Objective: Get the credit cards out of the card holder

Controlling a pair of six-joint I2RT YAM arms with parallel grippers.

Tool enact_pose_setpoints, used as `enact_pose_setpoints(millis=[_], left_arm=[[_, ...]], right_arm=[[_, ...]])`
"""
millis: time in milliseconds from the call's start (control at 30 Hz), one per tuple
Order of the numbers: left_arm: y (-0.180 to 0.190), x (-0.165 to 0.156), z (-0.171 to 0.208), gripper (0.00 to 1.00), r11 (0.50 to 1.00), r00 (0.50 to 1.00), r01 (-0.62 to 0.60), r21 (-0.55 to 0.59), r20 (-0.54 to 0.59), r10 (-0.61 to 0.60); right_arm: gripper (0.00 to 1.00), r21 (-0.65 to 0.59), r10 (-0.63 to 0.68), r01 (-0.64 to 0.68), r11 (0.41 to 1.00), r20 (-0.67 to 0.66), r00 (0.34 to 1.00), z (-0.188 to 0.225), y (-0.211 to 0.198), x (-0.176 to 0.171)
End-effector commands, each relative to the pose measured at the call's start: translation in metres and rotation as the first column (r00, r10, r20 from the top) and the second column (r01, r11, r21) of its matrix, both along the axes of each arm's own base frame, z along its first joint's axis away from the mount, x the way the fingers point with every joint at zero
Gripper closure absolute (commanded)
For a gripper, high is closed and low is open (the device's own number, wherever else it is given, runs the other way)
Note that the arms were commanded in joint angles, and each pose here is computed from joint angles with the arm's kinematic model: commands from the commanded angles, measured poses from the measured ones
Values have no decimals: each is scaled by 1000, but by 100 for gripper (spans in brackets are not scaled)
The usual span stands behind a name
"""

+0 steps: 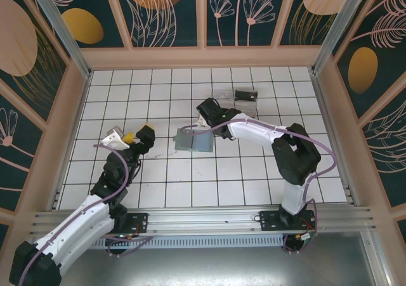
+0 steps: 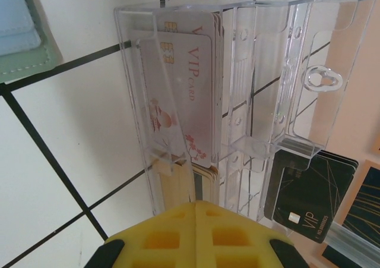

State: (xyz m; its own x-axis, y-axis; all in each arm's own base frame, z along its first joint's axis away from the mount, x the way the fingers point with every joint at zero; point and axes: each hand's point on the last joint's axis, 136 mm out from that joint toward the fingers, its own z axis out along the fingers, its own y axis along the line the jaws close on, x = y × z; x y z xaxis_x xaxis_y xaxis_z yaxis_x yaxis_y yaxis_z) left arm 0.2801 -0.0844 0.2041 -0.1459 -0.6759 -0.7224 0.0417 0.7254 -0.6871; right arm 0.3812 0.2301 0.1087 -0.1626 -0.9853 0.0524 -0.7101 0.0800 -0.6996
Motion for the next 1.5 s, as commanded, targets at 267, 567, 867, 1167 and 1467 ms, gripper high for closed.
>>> enact_pose_setpoints(millis=[267,567,867,1167,1467], left_arm=[[3,2,-4,1,1000,1000,-20,-7,-14,20],[5,2,-4,1,1000,1000,-27,-1,-14,27],[5,1,-2,1,1000,1000,-27,-3,-10,27],[4,1,-3,1,1000,1000,-24,-2,-11,24],[4,1,-4,1,1000,1000,-25,-2,-11,25]], right_arm=[[100,-55,-46,47,997,18,999,-3,-18,11],[100,-60,-54,55,997,18,998,-14,-16,18],[100,-45,-71,71,996,22,997,-20,-4,30],[100,-29,-93,94,995,30,995,-17,-1,35],[100,1,-125,125,992,21,992,-18,3,42]])
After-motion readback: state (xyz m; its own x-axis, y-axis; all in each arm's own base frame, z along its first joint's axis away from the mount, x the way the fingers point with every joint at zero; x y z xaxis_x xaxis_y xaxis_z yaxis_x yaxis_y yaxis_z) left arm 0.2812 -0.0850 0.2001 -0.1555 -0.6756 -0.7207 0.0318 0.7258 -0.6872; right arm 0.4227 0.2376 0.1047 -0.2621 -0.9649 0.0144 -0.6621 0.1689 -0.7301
